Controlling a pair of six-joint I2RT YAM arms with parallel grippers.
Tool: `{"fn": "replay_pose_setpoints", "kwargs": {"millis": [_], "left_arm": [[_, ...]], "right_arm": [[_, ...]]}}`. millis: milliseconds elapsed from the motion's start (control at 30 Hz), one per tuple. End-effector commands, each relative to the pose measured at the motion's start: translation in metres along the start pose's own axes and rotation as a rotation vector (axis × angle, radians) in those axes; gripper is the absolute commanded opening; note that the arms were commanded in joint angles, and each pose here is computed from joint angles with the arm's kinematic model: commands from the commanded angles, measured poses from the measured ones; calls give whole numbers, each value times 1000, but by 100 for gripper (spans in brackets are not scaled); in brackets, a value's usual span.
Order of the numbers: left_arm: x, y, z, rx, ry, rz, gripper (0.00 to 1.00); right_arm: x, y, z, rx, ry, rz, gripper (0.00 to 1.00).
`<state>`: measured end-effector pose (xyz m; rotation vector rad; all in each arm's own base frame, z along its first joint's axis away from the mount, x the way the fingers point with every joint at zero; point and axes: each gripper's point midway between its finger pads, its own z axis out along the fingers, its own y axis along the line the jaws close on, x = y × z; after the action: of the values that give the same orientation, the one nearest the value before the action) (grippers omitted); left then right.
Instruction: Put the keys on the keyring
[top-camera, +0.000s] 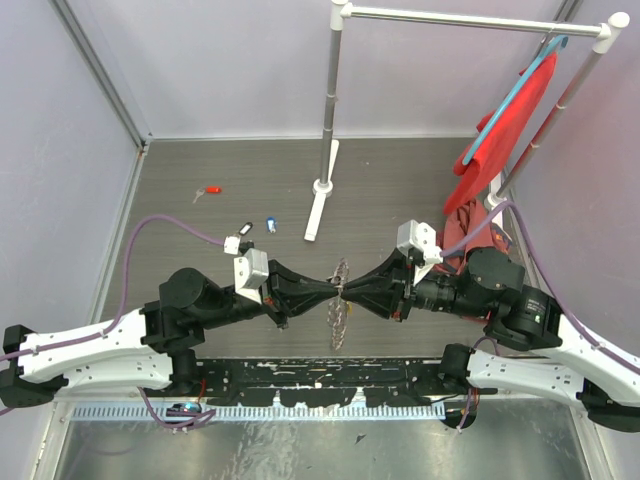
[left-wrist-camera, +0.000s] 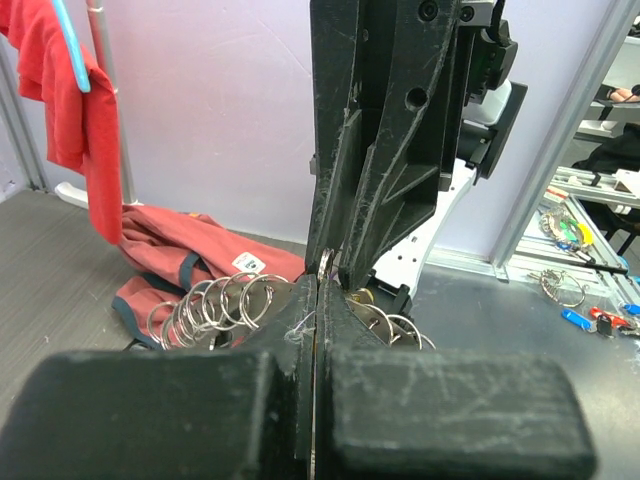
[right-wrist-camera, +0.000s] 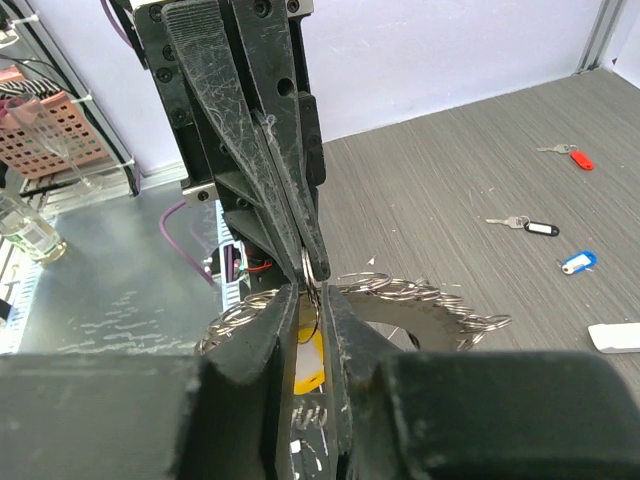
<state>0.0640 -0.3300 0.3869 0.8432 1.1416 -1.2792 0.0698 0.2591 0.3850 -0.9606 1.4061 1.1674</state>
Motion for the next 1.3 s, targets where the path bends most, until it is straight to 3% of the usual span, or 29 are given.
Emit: {"fn": "replay_pose_setpoints", "kwargs": {"millis": [0,133,233,400,600,800,1033,1267], "left_arm": [[-34,-7,1,26,-108,5,0],[-35,-7,2,26,-111,5,0],[-35,-6,2,21,-111,7,0],[-33,-5,0,14,-105,9,1],[-28,-4,-6,15,-34,60,34],[-17,-2,-13,18,87,134,46],[5,1,-9,30,215,171,47],[20,0,-3,57,298,194,40]], "right_arm": [[-14,6,3,-36,-47,-26,20],[-11,7,6,-47,-33,-22,13],[-10,8,6,-53,-29,-23,2],[-11,7,2,-42,-20,-33,1],[-10,4,-6,-15,89,-75,1],[4,5,-16,-39,295,-126,1],[15,-3,-14,-40,474,-170,1],[22,-9,-8,-40,556,-196,1]]}}
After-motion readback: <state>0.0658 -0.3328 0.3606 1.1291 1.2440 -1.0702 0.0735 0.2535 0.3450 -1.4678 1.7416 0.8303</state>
